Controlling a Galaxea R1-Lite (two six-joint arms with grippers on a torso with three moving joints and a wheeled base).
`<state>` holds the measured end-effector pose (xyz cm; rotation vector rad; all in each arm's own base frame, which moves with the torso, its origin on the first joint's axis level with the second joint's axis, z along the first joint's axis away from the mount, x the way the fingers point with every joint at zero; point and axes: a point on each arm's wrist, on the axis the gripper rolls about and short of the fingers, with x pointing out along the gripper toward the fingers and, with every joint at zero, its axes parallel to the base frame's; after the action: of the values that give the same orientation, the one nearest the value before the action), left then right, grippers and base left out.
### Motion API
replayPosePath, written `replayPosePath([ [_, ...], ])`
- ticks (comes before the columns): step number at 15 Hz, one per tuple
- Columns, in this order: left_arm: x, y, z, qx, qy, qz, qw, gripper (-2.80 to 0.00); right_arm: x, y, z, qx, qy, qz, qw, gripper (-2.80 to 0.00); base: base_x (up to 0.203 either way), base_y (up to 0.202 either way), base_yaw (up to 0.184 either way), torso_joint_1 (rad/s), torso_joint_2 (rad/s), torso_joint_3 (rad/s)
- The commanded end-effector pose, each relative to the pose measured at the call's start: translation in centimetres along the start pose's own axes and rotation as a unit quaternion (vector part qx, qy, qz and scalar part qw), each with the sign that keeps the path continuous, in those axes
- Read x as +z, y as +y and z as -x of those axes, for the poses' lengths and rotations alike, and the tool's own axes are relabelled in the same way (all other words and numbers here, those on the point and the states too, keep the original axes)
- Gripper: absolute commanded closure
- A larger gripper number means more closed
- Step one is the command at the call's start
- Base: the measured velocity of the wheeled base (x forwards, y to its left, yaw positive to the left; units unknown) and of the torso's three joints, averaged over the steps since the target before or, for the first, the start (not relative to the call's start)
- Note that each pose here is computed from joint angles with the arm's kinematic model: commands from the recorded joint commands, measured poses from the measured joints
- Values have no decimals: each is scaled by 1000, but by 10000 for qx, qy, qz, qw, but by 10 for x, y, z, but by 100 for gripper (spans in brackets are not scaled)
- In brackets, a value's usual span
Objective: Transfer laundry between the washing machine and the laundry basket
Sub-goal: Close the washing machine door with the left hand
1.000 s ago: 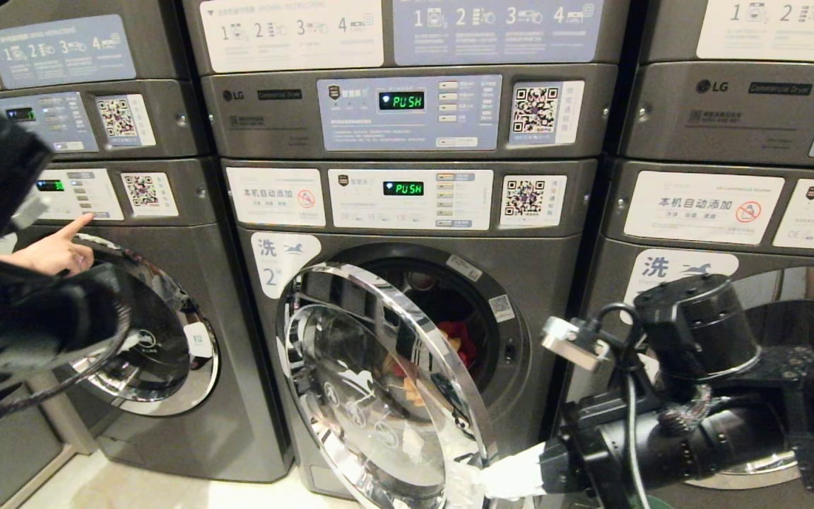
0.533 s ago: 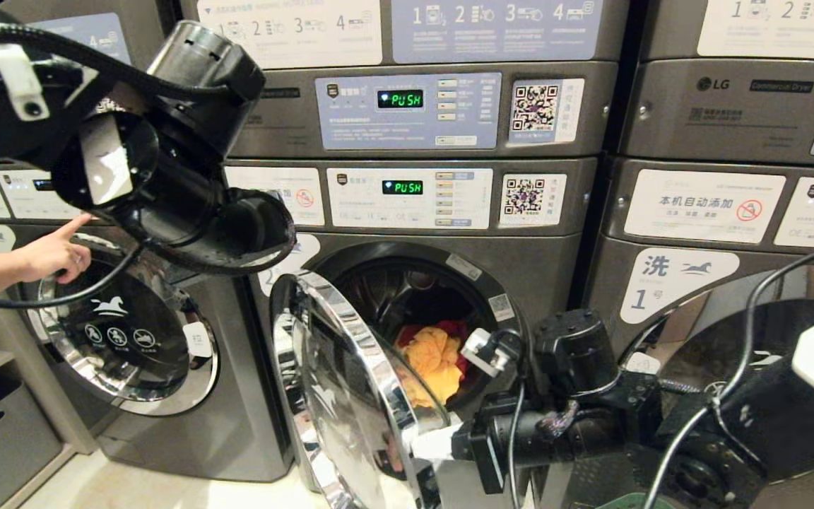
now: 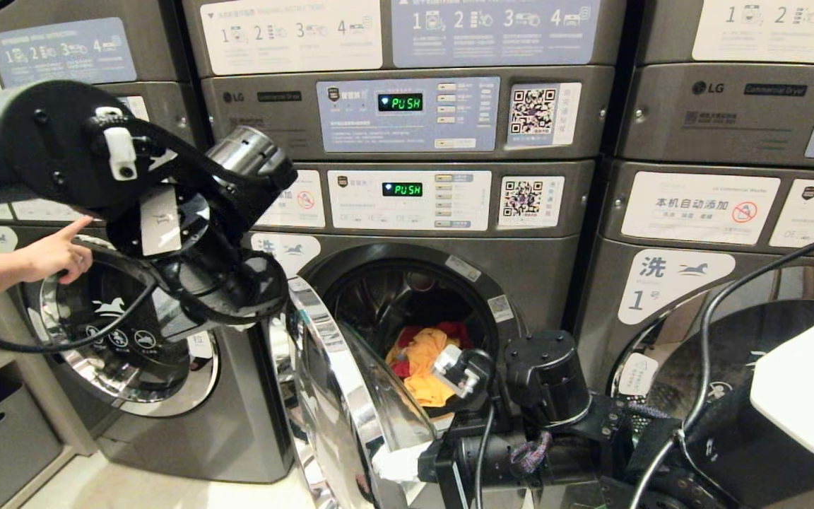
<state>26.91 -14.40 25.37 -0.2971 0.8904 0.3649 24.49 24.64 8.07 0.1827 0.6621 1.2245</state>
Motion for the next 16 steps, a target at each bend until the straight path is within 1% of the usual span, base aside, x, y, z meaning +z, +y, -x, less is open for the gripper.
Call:
replayPosePath([
  [1, 6, 8, -10, 270, 59, 156, 9995, 0, 0, 0, 0, -52, -16, 9, 10000, 0, 0, 0, 0, 0, 0, 0],
  [3, 8, 10, -4, 176, 13, 214, 9996, 0, 2, -1, 0, -350, -124, 28, 9993, 0, 0, 0, 0, 0, 0, 0],
  [5, 6, 6, -3, 74, 26, 181, 9998, 0, 7, 2, 6, -386, -234, 87, 9989, 0, 0, 0, 0, 0, 0, 0],
  [6, 7, 1, 0, -70, 31, 169, 9998, 0, 9, 5, 11, -392, -278, 105, 9988, 0, 0, 0, 0, 0, 0, 0],
  [8, 9, -15, 2, -392, 120, 132, 9991, 0, 17, 17, 27, -300, -430, 173, 9985, 0, 0, 0, 0, 0, 0, 0],
  [9, 6, -24, -1, -470, 187, 49, 9987, 0, 22, 27, 39, -118, -468, 229, 9986, 0, 0, 0, 0, 0, 0, 0],
  [10, 2, -32, -6, -482, 240, -38, 9985, 0, 25, 37, 50, 98, -396, 225, 9989, 0, 0, 0, 0, 0, 0, 0],
  [11, -2, -40, -12, -461, 297, -125, 9984, 0, 25, 45, 59, 228, -160, 108, 9996, 0, 0, 0, 0, 0, 0, 0],
  [12, -7, -48, -19, -437, 353, -217, 9982, 0, 27, 50, 66, 313, -85, 88, 9994, 0, 0, 0, 0, 0, 0, 0],
  [13, -11, -57, -27, -415, 403, -301, 9979, 0, 28, 52, 70, 313, -103, 110, 9994, 0, 0, 0, 0, 0, 0, 0],
  [15, -21, -75, -41, -415, 450, -497, 9969, 0, 33, 55, 79, 60, -304, 181, 9994, 0, 0, 0, 0, 0, 0, 0],
  [16, -25, -83, -46, -505, 415, -563, 9963, 0, 34, 58, 84, 14, -384, 210, 9990, 0, 0, 0, 0, 0, 0, 0],
])
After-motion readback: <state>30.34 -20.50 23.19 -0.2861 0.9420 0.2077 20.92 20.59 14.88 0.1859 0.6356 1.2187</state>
